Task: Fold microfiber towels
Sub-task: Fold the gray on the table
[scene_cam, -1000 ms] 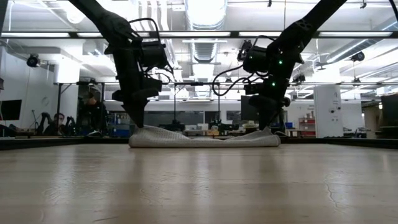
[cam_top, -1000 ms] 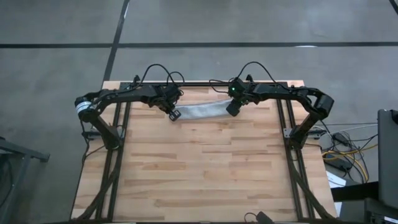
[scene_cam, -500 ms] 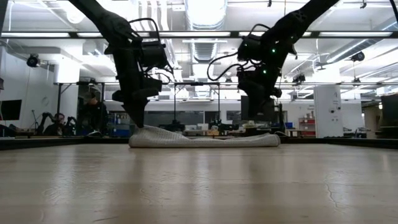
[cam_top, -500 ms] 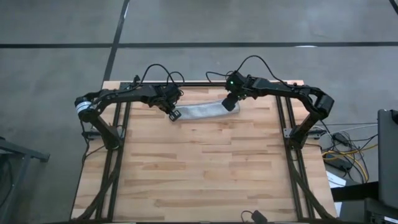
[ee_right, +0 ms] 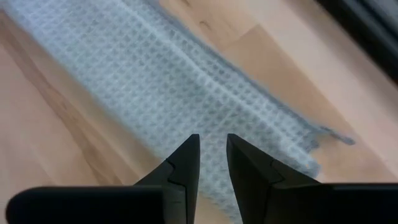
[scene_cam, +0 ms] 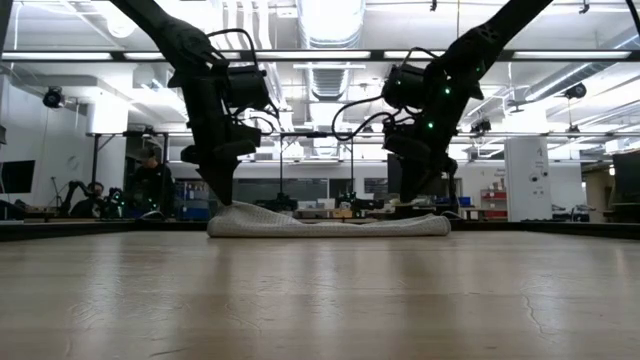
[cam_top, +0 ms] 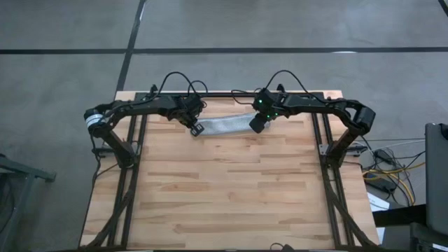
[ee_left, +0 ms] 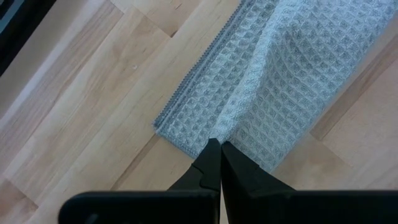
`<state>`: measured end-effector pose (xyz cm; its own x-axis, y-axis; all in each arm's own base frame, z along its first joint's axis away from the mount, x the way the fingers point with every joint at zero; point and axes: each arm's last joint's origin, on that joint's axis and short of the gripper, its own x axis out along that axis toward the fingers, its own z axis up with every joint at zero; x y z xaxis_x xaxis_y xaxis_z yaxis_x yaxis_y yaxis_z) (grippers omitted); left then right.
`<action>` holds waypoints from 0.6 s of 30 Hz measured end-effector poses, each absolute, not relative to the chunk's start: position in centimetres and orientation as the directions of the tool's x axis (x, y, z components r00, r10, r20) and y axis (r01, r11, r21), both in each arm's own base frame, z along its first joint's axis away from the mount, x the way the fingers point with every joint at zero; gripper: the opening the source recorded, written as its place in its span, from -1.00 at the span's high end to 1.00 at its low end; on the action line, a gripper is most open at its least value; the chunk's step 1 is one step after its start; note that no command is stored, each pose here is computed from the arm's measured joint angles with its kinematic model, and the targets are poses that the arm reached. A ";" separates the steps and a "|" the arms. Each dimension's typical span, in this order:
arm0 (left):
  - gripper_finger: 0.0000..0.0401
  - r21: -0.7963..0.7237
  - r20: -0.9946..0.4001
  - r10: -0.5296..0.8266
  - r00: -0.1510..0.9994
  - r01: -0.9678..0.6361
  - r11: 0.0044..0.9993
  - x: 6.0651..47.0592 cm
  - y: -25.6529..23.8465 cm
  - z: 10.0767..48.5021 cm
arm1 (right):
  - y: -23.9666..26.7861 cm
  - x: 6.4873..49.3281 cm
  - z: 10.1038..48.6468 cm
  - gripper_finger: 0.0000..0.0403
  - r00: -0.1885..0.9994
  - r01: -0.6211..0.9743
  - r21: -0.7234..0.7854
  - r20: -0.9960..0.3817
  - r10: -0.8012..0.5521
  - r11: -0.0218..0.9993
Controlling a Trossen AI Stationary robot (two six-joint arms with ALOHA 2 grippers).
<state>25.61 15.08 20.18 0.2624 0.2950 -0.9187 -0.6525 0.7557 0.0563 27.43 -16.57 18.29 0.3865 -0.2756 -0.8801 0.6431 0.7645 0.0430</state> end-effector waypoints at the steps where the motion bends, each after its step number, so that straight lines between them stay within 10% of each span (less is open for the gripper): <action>1: 1.00 0.056 -0.919 0.295 0.263 -0.652 0.756 25.6 15.1 20.2 | -16.5 27.4 18.1 0.63 0.391 0.639 0.052 -0.881 -0.266 0.768; 18: 1.00 0.042 -0.920 0.282 0.271 -0.648 0.760 25.6 15.0 20.2 | -16.1 26.8 16.6 0.64 0.399 0.653 0.074 -0.879 -0.260 0.754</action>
<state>25.65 15.03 20.17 0.2714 0.2817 -0.9203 -0.6482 0.7603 0.0416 26.81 -16.09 16.59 0.3994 -0.2599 -0.8792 0.6527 0.7541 0.0736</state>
